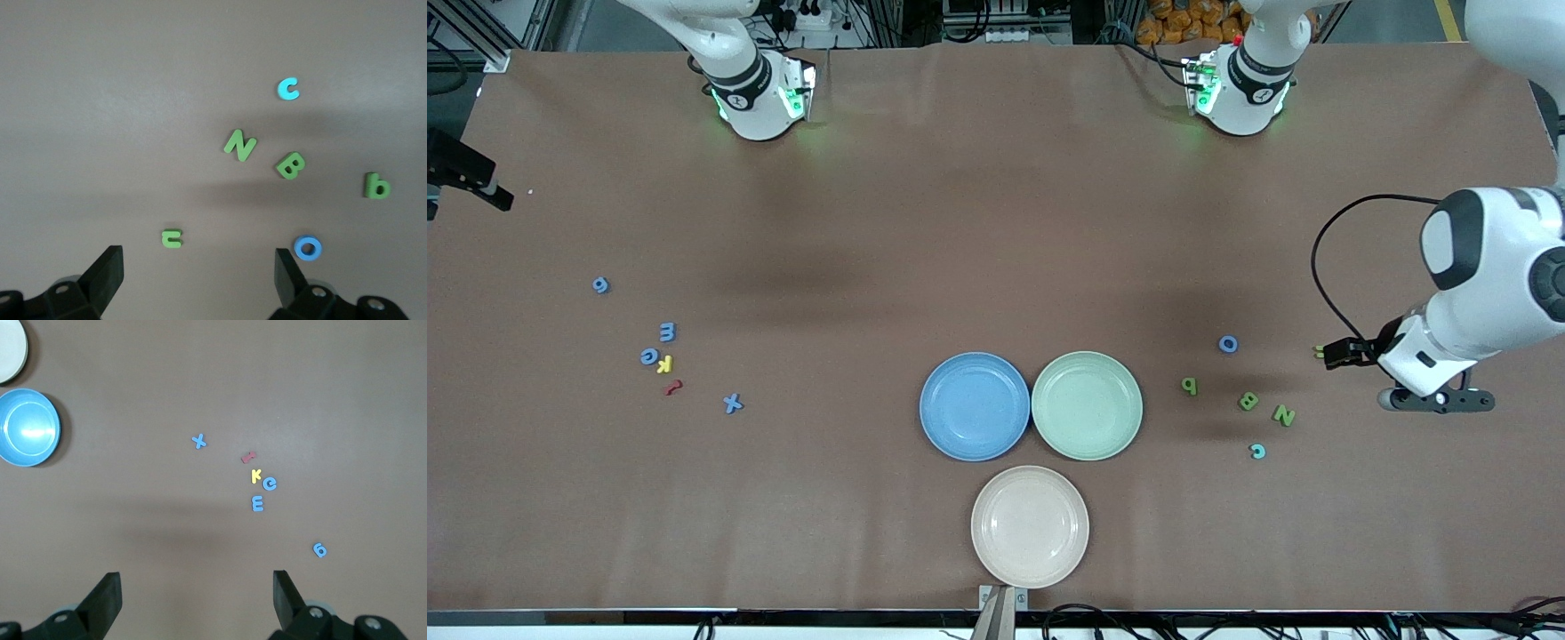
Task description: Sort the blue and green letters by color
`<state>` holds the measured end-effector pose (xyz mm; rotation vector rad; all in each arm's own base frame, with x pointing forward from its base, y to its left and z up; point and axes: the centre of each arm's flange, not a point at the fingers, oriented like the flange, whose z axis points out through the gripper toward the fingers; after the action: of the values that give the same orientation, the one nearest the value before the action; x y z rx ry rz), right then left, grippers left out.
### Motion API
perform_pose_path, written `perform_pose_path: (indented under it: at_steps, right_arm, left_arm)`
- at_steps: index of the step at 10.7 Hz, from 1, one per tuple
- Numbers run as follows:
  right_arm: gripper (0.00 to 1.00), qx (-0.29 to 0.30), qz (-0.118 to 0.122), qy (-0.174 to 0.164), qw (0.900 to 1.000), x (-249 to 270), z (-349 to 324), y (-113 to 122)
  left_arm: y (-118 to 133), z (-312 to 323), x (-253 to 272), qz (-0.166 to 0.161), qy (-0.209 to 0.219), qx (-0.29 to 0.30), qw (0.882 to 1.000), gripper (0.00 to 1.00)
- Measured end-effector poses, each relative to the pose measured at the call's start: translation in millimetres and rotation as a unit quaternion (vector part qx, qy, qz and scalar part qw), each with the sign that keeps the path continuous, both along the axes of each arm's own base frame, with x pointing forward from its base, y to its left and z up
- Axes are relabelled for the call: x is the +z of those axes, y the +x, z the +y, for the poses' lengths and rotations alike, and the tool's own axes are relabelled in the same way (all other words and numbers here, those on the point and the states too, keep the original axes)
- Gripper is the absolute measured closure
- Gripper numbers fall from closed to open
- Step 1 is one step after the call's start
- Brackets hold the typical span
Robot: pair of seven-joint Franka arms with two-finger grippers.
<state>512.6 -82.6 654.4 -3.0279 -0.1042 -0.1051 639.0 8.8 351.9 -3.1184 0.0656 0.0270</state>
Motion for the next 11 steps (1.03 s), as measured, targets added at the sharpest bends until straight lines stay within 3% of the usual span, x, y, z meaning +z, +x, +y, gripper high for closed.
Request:
perform_pose_path:
  at_steps: [3, 8, 11]
  right_arm:
    - [0.0, 0.015, 0.017, 0.008, 1.0, -34, 9, 5]
    - [0.0, -0.006, 0.033, 0.0, 0.999, -203, 3, 19]
    - [0.0, 0.001, 0.055, -0.047, 0.997, -292, -23, 34]
  left_arm:
    - [-20, 11, -51, -0.009, -0.006, -0.002, 1.0, 0.0]
    - [-47, 38, -105, -0.026, -0.014, -0.011, 1.0, 0.0]
    - [-57, 52, -131, -0.028, -0.019, -0.009, 0.999, 0.0]
